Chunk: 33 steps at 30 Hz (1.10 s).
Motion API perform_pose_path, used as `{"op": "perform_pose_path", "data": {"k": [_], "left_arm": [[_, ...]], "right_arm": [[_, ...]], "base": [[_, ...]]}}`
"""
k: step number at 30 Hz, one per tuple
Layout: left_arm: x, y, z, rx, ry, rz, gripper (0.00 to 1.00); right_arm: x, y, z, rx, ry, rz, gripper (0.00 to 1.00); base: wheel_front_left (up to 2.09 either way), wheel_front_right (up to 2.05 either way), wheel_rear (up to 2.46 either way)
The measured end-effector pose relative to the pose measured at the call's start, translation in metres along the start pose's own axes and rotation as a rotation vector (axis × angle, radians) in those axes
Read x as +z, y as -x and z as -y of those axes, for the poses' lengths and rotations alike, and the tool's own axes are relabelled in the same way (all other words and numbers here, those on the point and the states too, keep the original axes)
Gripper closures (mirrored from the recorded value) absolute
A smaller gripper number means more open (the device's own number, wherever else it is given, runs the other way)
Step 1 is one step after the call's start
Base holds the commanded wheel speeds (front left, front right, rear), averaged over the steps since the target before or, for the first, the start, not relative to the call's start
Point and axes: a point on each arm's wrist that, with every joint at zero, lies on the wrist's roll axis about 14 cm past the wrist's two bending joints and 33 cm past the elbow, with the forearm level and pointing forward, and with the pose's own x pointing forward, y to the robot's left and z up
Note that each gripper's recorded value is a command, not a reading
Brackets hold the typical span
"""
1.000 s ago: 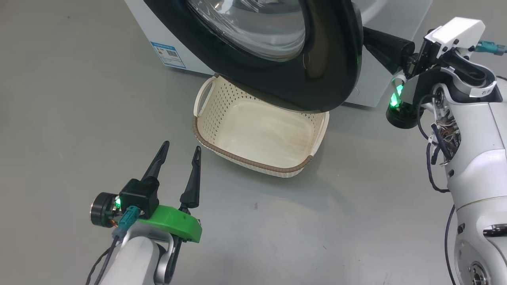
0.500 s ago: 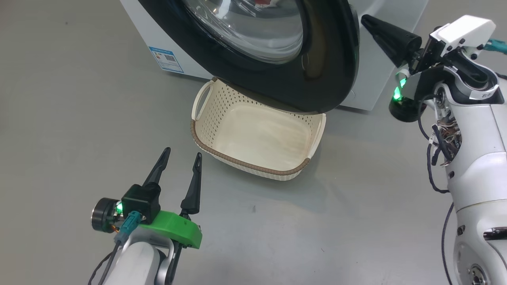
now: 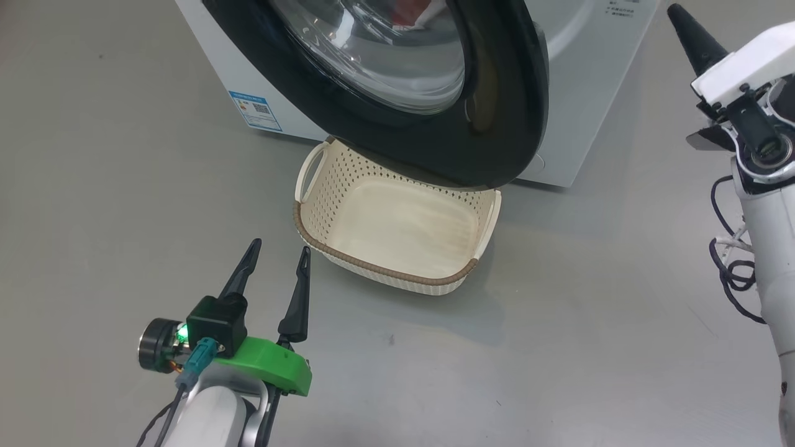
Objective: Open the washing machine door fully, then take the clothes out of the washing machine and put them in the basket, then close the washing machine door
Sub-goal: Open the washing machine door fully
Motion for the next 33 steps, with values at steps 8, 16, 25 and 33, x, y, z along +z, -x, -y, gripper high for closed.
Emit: {"op": "perform_pose_path", "data": {"k": [8, 16, 25, 33], "left_arm": [[0.003, 0.0, 0.003, -0.008, 0.003, 0.011, 0.0], [0.005, 0.001, 0.006, -0.013, 0.01, 0.019, 0.0], [0.007, 0.003, 0.013, -0.033, 0.016, 0.027, 0.0], [0.007, 0.005, 0.017, -0.046, 0.02, 0.029, 0.0]], "right_arm": [[-0.015, 0.026, 0.009, -0.031, 0.255, 0.082, 1.0], [-0.039, 0.057, 0.014, -0.036, 0.338, 0.158, 1.0], [-0.046, 0.092, 0.027, -0.104, 0.405, 0.237, 1.0], [-0.057, 0.126, 0.055, -0.254, 0.407, 0.257, 0.21]], "base": [[0.0, 0.0, 0.0], [0.0, 0.0, 0.0], [0.0, 0.0, 0.0], [0.0, 0.0, 0.0]]}}
